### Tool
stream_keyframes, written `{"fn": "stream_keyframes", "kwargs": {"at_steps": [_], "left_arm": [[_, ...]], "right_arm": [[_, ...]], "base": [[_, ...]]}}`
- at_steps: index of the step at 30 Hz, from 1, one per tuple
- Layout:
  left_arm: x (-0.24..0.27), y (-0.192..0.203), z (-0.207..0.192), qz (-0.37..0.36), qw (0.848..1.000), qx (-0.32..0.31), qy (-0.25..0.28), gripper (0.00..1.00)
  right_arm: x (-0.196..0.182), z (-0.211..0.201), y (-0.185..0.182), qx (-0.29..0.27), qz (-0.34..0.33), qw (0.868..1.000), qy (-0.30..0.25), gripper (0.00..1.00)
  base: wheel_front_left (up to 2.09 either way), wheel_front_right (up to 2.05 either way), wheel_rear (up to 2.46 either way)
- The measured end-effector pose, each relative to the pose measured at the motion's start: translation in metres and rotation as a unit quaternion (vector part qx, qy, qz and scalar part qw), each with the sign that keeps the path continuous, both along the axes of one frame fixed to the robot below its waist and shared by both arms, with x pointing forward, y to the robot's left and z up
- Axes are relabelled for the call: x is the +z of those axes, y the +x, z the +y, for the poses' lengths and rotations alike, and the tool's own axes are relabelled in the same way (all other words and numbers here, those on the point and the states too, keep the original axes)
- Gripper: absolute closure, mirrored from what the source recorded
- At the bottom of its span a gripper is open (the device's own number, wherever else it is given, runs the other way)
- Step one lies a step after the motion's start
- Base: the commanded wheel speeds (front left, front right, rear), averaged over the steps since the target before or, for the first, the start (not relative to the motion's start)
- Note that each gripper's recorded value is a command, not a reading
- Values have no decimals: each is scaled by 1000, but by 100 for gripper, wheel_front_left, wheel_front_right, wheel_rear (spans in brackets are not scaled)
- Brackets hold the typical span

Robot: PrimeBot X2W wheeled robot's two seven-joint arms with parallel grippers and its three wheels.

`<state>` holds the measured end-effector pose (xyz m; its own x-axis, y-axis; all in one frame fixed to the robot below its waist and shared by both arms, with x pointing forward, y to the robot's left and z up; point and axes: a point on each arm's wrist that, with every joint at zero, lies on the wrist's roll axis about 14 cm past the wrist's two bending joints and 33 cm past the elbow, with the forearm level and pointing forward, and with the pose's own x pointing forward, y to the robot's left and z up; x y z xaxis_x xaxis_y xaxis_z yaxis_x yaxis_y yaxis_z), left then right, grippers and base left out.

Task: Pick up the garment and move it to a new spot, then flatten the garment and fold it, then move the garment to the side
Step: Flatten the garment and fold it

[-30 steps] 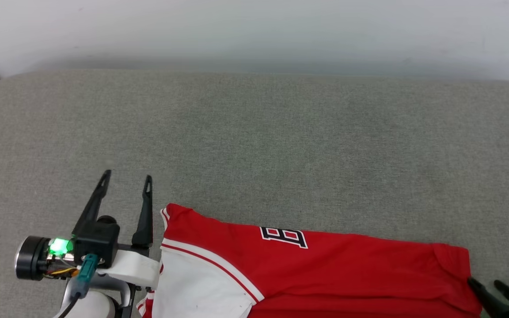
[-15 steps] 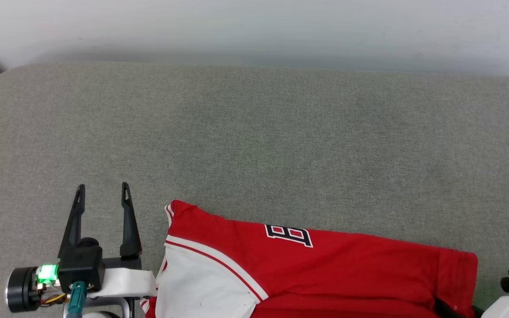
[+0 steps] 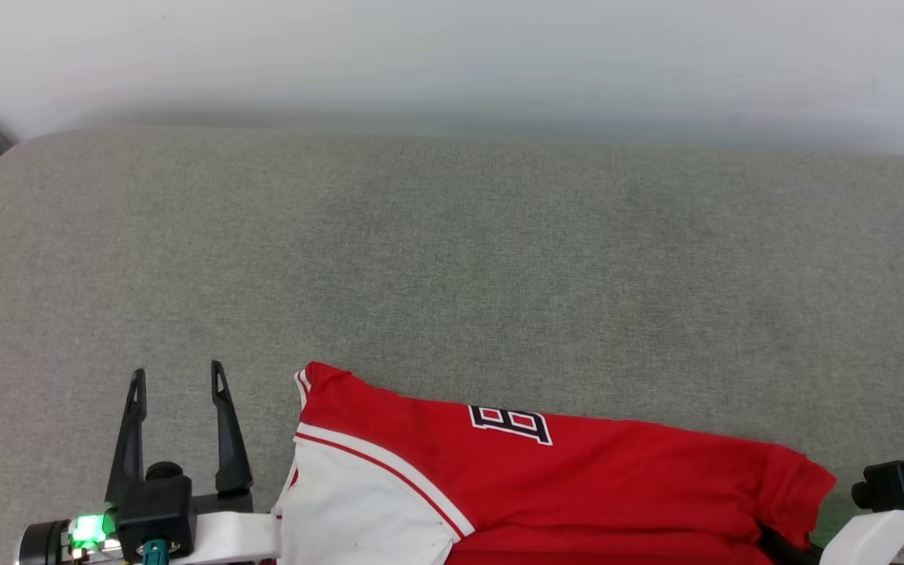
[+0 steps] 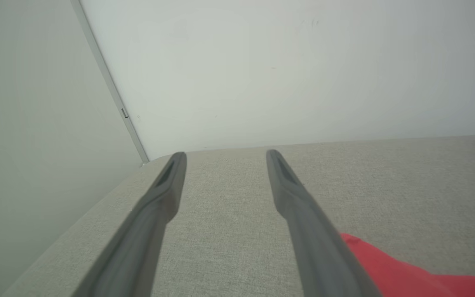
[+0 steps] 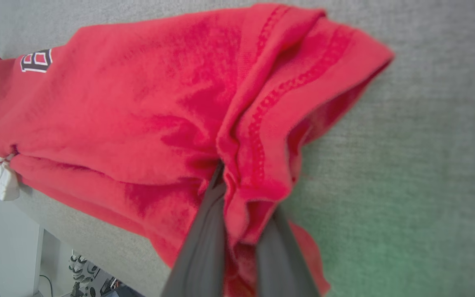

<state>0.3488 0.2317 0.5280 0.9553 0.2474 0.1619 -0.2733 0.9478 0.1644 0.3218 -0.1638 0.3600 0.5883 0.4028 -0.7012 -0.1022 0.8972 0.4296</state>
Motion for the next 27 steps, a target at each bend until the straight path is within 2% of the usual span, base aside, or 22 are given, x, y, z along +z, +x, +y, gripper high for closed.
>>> {"fn": "stream_keyframes", "kwargs": {"at_steps": [6,13,20,24,27], "left_arm": [[-4,-4,-1,6,1000,-3,3,0],[0,-7,-8,1,1000,-21,12,0],[2,-12,-18,-2,999,-39,13,0],[4,-13,-21,-5,999,-47,12,0],[1,-15,-24,-1,999,-53,12,0]], "right_arm": [[11,-16,5,-15,-16,1000,-7,100],[24,-72,2,-74,-31,996,-41,100],[26,-135,-19,-130,-20,986,-97,100],[32,-138,-20,-134,-26,986,-100,100],[40,-125,-18,-110,-33,989,-97,100]], "base": [[0,0,0],[0,0,0],[0,0,0],[0,0,0],[0,0,0]]}}
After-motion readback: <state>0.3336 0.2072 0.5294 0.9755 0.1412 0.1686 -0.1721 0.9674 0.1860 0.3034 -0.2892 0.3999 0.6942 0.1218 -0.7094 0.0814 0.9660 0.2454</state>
